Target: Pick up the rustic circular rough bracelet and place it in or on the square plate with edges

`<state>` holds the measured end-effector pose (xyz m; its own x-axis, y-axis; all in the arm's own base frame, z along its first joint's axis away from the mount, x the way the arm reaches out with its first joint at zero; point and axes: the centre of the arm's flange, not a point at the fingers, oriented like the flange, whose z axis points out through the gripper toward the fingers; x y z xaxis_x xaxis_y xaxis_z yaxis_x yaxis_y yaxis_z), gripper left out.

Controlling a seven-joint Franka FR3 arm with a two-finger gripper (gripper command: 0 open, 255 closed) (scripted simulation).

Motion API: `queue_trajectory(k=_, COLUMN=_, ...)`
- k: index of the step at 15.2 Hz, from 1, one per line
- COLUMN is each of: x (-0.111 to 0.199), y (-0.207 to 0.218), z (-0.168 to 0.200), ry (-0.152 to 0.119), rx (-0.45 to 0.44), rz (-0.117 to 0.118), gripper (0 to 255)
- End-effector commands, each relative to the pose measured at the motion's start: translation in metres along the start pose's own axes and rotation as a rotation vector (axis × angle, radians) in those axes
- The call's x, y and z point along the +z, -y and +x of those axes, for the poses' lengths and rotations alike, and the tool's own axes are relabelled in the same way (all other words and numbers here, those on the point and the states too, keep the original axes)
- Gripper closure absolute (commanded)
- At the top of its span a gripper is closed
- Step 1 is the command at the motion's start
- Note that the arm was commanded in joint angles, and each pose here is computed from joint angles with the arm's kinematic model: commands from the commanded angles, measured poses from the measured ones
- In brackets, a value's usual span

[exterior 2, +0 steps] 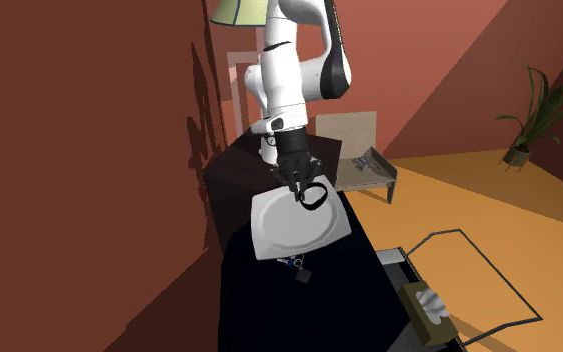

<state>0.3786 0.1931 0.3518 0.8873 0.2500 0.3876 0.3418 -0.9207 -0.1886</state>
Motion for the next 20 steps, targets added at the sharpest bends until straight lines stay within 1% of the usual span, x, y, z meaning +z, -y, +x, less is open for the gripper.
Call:
queue_trajectory(k=1, x=-0.01, y=-0.012, z=-0.019, ry=-0.001, rx=0.0, rz=0.002, gripper=255)
queue_trajectory(k=3, x=-0.024, y=-0.027, z=-0.044, ry=-0.001, rx=0.0, rz=0.002, gripper=255)
queue_trajectory(k=16, x=0.038, y=-0.04, z=-0.071, ry=-0.001, rx=0.0, rz=0.002, gripper=255)
queue_trajectory(k=20, x=0.04, y=-0.04, z=-0.072, ry=-0.001, rx=0.0, rz=0.002, gripper=255)
